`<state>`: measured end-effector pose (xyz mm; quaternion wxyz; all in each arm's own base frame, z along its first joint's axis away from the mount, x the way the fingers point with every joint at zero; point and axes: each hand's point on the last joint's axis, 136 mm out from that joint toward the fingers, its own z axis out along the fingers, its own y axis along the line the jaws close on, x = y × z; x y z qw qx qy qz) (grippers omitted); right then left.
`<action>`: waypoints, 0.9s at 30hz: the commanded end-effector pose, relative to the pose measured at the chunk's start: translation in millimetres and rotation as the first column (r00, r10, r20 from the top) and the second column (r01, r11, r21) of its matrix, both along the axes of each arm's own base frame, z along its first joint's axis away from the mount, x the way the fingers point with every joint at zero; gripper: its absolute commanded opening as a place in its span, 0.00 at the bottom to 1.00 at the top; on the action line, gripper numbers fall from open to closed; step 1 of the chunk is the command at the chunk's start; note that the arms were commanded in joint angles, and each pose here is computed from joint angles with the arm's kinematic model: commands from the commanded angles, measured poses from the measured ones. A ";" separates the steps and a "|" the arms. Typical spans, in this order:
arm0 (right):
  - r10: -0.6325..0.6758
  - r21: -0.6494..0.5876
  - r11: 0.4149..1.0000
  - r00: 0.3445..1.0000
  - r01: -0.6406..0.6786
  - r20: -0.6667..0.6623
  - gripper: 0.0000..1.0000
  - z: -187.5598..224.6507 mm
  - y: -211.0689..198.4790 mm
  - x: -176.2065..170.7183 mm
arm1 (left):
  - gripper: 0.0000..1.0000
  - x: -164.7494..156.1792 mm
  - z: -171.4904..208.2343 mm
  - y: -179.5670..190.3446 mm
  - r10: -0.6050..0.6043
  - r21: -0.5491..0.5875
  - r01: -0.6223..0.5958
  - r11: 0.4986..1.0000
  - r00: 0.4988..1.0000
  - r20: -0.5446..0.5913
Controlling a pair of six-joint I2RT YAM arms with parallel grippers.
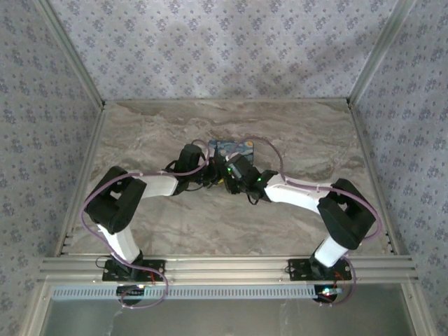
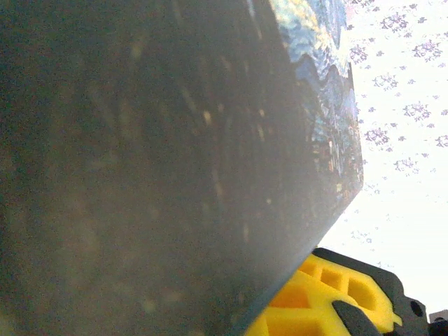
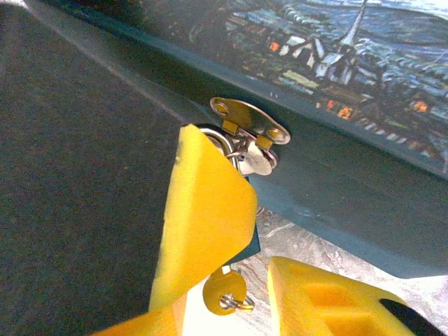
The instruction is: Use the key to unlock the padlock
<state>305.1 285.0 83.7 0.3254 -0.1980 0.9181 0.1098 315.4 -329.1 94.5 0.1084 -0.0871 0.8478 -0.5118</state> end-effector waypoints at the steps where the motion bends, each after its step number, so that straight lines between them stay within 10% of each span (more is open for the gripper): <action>1: 0.010 -0.039 0.999 1.000 -0.010 0.018 0.32 1.4 1.1 3.1 | 0.00 5.7 33.8 -10.4 -0.029 -0.063 0.033 0.997 0.997 0.073; 11: 0.043 -0.012 0.999 0.998 -0.042 0.040 0.01 9.7 6.8 1.6 | 0.00 4.3 31.7 -9.7 -0.036 -0.055 0.040 0.998 0.997 0.072; 27: 0.112 0.308 0.948 0.989 -0.077 -0.097 0.00 17.9 10.2 -7.2 | 0.00 1.7 25.8 -7.6 -0.043 -0.043 0.046 0.998 0.996 0.076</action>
